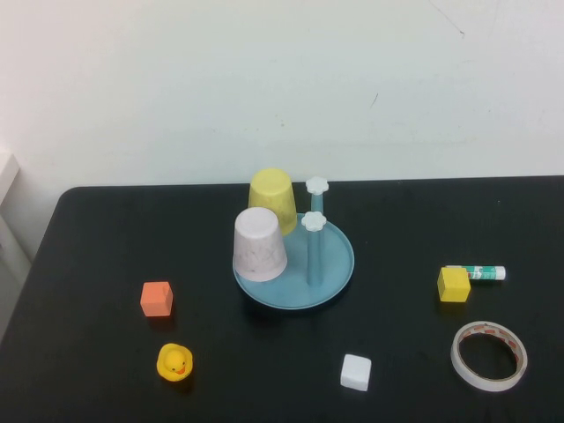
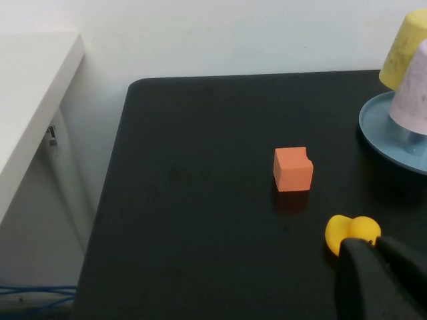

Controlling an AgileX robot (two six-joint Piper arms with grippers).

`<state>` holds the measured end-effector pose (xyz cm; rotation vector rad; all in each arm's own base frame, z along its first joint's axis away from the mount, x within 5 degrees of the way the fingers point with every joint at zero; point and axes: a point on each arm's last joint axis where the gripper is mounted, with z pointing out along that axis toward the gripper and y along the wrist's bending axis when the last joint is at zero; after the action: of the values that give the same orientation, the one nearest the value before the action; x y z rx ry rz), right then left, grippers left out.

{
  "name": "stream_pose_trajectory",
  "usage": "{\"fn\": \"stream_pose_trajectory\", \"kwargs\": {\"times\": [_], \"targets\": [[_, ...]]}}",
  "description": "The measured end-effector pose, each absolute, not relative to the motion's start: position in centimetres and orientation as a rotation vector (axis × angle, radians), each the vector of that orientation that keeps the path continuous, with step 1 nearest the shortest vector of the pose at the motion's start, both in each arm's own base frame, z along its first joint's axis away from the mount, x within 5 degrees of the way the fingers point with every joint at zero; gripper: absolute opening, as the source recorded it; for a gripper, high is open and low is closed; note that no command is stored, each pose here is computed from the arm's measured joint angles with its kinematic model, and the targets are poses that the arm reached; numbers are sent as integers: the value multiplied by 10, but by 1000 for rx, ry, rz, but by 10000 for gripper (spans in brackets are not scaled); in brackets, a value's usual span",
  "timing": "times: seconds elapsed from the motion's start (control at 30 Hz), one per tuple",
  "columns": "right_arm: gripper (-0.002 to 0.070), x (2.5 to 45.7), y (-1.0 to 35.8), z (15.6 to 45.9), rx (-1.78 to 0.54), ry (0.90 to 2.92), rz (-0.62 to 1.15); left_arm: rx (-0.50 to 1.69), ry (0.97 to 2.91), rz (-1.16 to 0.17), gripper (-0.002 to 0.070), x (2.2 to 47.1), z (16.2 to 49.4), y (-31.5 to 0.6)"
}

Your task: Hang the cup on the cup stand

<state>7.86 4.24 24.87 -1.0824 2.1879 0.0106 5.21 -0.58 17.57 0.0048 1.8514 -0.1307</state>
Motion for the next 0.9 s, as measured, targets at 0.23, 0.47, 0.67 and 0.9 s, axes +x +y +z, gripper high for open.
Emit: {"fn": "stream_pose_trajectory", "kwargs": {"times": [0.23,0.47,0.67,0.9], "targets": [[0,62,28,253,-944,2070,-3,5,1851,-131,0,52,176,-6],[0,55,13,241,-594,1833,-88,5,1851,-131,0,52,176,-6],[0,55,8,203,-340,1779,-81,5,1851,-131,0,52,176,-6],[0,53,4,174,-253,1826,-113,5,1851,-131,0,52,176,-6]]}}
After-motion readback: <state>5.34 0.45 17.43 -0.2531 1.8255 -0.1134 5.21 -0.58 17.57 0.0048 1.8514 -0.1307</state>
